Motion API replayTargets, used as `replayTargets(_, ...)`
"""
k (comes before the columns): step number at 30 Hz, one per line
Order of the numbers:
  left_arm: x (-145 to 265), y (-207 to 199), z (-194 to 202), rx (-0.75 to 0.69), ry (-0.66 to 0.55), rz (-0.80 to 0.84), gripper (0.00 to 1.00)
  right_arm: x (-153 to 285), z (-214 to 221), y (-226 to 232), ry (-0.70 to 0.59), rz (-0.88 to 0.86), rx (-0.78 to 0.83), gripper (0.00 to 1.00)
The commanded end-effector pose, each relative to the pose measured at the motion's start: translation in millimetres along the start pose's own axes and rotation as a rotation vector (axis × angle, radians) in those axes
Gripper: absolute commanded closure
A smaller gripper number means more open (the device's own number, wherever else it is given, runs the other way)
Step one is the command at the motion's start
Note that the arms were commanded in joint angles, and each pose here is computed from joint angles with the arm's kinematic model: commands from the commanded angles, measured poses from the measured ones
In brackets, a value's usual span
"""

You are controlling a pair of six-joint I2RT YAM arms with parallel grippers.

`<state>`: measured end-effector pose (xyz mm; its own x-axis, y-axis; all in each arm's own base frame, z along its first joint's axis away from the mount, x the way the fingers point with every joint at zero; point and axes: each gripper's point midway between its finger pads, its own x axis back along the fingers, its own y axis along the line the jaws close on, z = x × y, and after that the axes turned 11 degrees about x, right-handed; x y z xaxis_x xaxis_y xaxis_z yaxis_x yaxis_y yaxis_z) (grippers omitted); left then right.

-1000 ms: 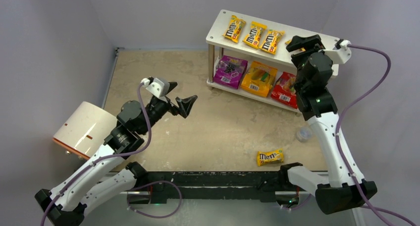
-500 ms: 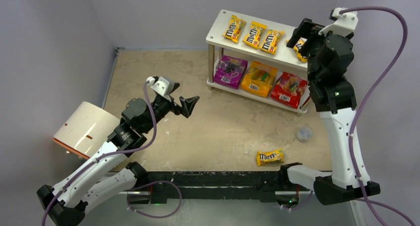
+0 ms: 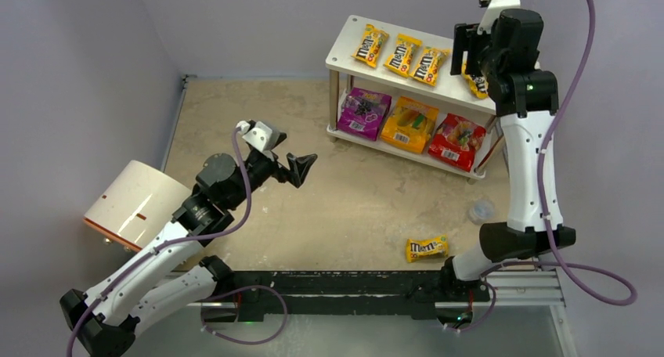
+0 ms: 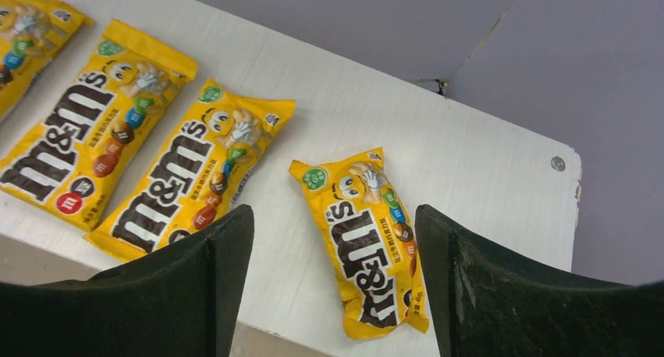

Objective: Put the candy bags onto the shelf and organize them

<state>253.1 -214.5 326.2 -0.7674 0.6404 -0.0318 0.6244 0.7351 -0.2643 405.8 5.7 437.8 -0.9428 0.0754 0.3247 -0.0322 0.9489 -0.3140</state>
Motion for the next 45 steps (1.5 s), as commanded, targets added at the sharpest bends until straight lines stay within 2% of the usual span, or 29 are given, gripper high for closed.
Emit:
replayTargets(1, -1, -9, -14, 0.007, -0.035, 0.037, 0.00, 5, 8, -14, 0.029, -0.019, -0.004, 0.25)
replayTargets(8, -2, -10, -13, 0.006, -0.030, 0.041, 0.00, -8, 32, -35, 0.060, -0.031, -0.066, 0.31)
replayTargets(16, -3, -12, -12, 0.012, -0.027, 0.051, 0.00, -22, 53, -24, 0.116, -0.094, -0.161, 0.38)
replayTargets(22, -5, -10, -9, 0.015, -0.019, 0.044, 0.00, -17, 45, -7, 0.073, -0.154, -0.300, 0.37)
replayTargets(27, -6, -10, -8, 0.014, -0.014, 0.043, 0.00, -20, 55, -4, 0.087, -0.139, -0.347, 0.49)
replayTargets(30, -6, -10, -8, 0.012, -0.014, 0.042, 0.00, -21, 57, -3, 0.096, -0.136, -0.373, 0.60)
replayTargets(35, -7, -10, -8, 0.012, -0.013, 0.042, 0.00, -20, 48, 0, 0.044, -0.135, -0.467, 0.65)
replayTargets(38, -9, -9, -6, 0.014, -0.007, 0.041, 0.00, -20, 44, -2, -0.002, -0.108, -0.538, 0.72)
replayTargets(45, -9, -8, -6, 0.016, -0.001, 0.033, 0.00, -19, 33, 3, -0.103, -0.112, -0.736, 0.74)
